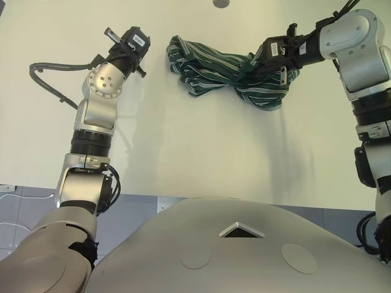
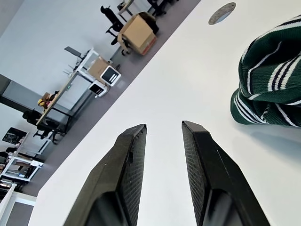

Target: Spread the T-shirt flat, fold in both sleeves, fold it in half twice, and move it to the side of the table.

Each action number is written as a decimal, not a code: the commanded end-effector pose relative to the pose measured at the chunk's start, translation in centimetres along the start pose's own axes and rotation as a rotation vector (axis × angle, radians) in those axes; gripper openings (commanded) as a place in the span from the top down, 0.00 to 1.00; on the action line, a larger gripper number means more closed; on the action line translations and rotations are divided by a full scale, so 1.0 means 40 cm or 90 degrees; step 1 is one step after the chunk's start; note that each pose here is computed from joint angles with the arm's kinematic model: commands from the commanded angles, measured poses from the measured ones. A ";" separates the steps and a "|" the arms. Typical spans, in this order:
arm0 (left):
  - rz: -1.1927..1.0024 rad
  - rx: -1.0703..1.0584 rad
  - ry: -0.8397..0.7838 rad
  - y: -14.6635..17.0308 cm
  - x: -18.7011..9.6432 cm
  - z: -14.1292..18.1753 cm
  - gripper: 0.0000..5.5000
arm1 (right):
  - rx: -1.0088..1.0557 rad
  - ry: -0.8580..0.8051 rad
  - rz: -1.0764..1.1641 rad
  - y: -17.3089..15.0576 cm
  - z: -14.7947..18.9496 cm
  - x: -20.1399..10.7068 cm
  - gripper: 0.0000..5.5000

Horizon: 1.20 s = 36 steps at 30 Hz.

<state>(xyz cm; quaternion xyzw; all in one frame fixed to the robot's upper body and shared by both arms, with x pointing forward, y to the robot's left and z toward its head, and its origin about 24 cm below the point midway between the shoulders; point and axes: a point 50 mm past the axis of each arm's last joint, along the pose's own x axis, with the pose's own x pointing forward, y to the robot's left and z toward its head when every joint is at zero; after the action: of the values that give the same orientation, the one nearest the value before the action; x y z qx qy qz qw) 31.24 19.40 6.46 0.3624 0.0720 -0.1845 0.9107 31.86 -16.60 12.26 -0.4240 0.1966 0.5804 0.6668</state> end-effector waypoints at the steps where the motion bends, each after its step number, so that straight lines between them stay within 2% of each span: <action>1: -0.001 0.014 -0.012 0.003 0.007 0.012 0.75 | 0.086 -0.073 -0.063 -0.036 0.022 -0.042 1.00; 5: -0.013 0.006 -0.076 0.017 -0.001 0.046 0.75 | 0.196 -0.203 -0.110 -0.081 0.066 -0.113 1.00; 10: -0.085 -0.045 -0.215 0.058 -0.012 0.133 0.75 | 0.186 -0.383 -0.158 -0.142 0.168 -0.227 1.00; 13: -0.159 -0.030 -0.248 0.056 -0.012 0.167 0.67 | 0.166 -0.409 -0.167 -0.154 0.198 -0.245 1.00; 18: -0.202 0.073 -0.230 0.078 -0.022 0.176 0.50 | 0.149 -0.414 -0.167 -0.155 0.215 -0.248 1.00; 22: -0.250 0.158 -0.219 0.064 -0.032 0.179 0.49 | 0.142 -0.419 -0.158 -0.153 0.225 -0.245 1.00; 26: -0.244 0.180 -0.221 0.038 0.011 0.182 0.49 | 0.135 -0.424 -0.143 -0.145 0.235 -0.239 1.00; 31: -0.256 0.144 -0.212 0.014 0.064 0.180 0.65 | 0.133 -0.425 -0.132 -0.142 0.240 -0.232 1.00; 36: -0.273 0.146 -0.198 0.014 0.073 0.166 0.83 | 0.144 -0.419 -0.142 -0.141 0.228 -0.227 1.00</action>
<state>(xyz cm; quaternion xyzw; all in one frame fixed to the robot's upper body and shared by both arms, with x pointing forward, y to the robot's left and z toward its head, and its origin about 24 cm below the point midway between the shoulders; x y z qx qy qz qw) 33.78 14.61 10.21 0.3969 -0.0089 -0.4294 0.8112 32.93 -14.89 25.60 -0.1500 -0.0052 0.5830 0.7985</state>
